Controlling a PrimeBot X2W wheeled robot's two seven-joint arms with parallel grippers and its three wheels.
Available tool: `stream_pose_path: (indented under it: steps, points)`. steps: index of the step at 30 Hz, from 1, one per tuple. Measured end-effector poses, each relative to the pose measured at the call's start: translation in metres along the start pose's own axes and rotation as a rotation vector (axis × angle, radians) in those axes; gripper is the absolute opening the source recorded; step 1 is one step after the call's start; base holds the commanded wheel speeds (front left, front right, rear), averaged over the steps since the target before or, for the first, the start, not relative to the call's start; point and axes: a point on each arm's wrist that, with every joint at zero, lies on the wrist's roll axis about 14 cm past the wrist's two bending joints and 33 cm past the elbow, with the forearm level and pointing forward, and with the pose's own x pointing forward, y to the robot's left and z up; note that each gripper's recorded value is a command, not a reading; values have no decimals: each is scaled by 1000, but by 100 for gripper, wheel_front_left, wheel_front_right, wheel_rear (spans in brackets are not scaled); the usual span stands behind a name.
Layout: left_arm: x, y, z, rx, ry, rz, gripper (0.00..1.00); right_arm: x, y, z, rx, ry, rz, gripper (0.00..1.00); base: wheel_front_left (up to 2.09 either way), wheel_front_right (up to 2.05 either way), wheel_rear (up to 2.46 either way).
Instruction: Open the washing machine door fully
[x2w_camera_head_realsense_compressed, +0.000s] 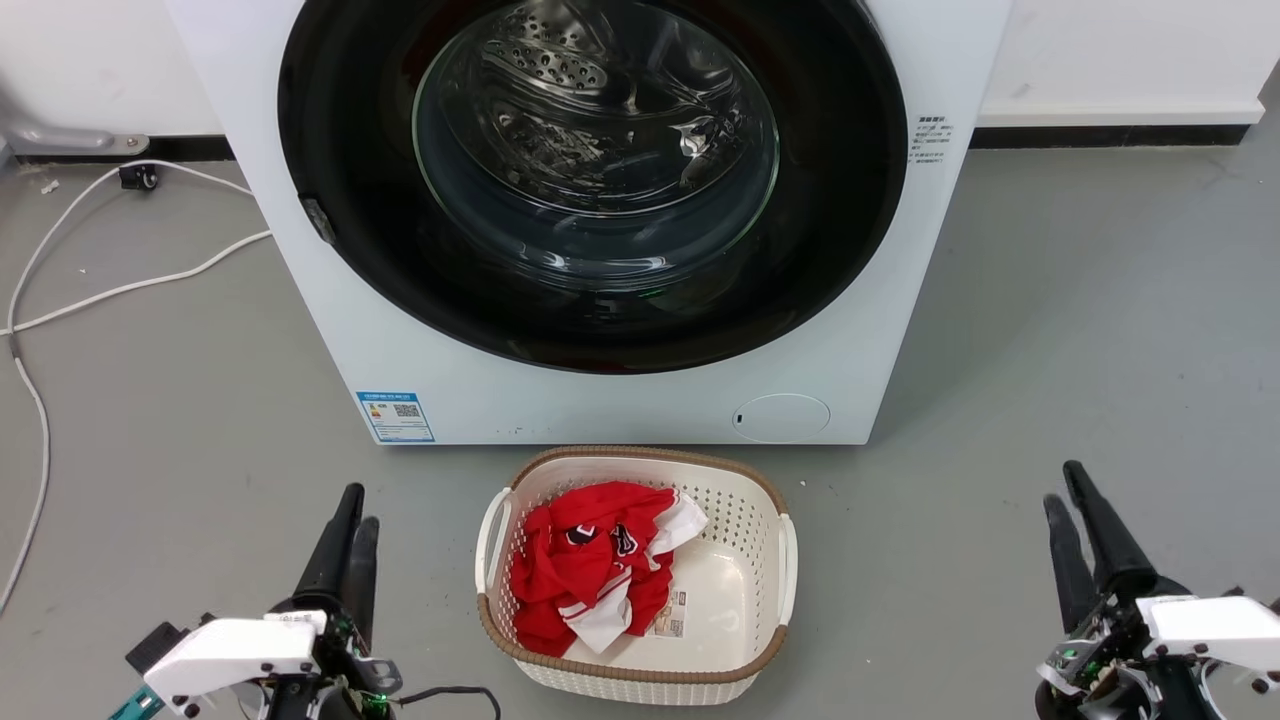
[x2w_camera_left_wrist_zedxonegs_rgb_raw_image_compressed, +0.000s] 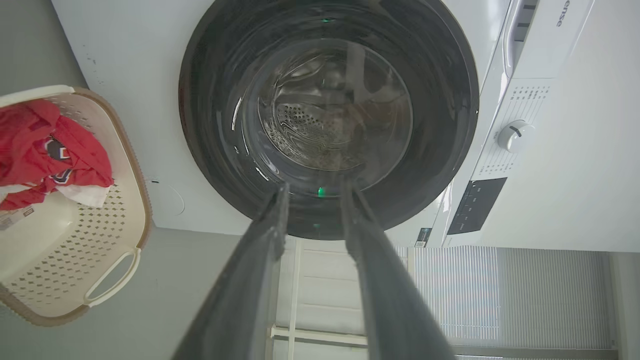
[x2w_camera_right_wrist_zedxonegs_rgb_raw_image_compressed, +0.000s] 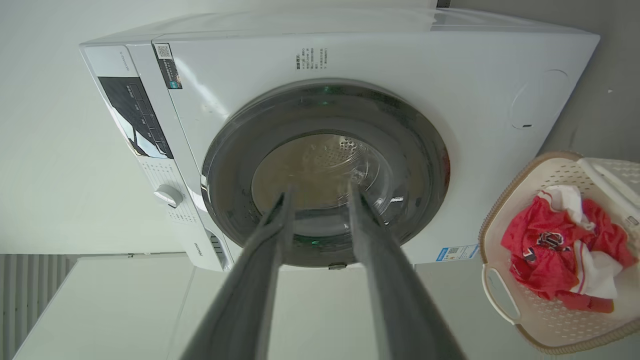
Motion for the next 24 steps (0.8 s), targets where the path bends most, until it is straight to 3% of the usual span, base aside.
stream_pose_path:
  steps: [11,24]
  points:
    - [3,-8,-6,81,-8,-20,100,1,9,2,-81,-31,24,100,0,0,0]
    - [9,-32,-13,355,-18,-81,100,2,28,0,-406,-51,75,100,0,0,0]
